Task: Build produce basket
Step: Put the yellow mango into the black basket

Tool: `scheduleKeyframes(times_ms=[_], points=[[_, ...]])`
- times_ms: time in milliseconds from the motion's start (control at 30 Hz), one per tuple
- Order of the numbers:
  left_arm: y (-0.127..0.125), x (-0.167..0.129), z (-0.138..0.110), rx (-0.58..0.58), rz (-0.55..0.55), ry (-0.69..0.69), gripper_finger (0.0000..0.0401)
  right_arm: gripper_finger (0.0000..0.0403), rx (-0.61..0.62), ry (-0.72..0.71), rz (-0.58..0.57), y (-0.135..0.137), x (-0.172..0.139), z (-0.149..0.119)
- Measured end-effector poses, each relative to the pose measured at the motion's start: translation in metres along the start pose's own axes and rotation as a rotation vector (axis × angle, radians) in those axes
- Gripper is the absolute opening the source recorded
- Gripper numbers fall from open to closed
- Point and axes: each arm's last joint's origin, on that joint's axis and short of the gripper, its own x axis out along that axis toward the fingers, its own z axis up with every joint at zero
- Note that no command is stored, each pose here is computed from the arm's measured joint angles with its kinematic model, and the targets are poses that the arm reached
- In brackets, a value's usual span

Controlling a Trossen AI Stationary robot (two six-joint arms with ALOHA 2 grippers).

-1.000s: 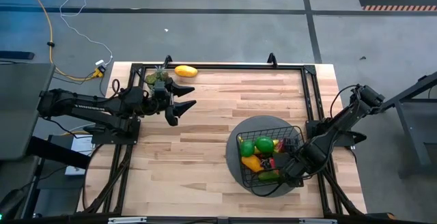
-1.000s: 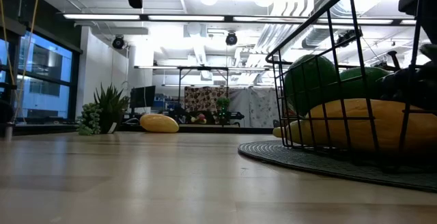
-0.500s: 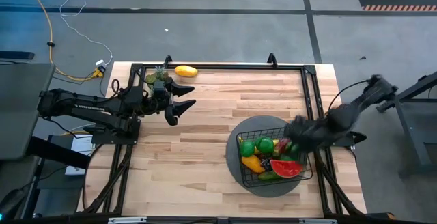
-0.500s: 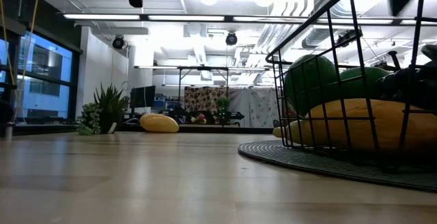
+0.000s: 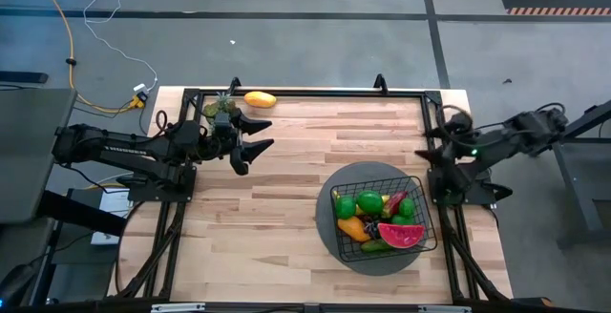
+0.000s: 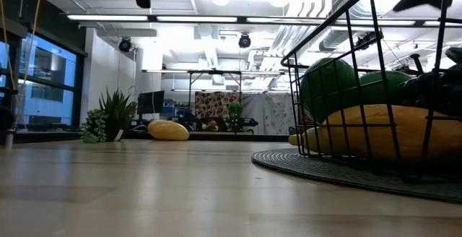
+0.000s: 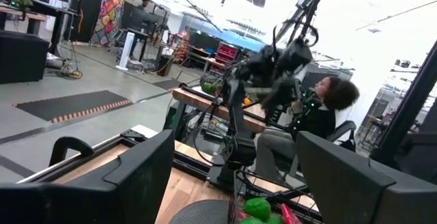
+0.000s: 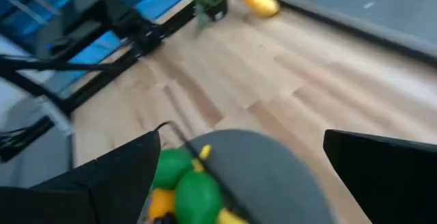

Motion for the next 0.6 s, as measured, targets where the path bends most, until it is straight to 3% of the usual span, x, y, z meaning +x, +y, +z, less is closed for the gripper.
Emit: scheduleKeyframes(times_ms=[133,267,400,600], points=[[0.000,0.000,0.000,0.000,0.007,-0.002,0.0296,0.0394,0.037,0.027,0.128,0.006,0.034,-0.032],[0.000,0.000,0.000,-0.002,0.011,-0.003,0.0296,0.0394,0.047,-0.107,0.280,0.018,0.071,-0.055],[0.000,0.000,0.000,-0.003,0.014,-0.004,0.0296,0.0394,0.083,-0.290,0.360,0.020,0.095,-0.058],[0.000,0.000,0.000,-0.019,0.013,-0.005,0.0296,0.0394,0.061,-0.366,0.408,0.014,0.125,-0.045]])
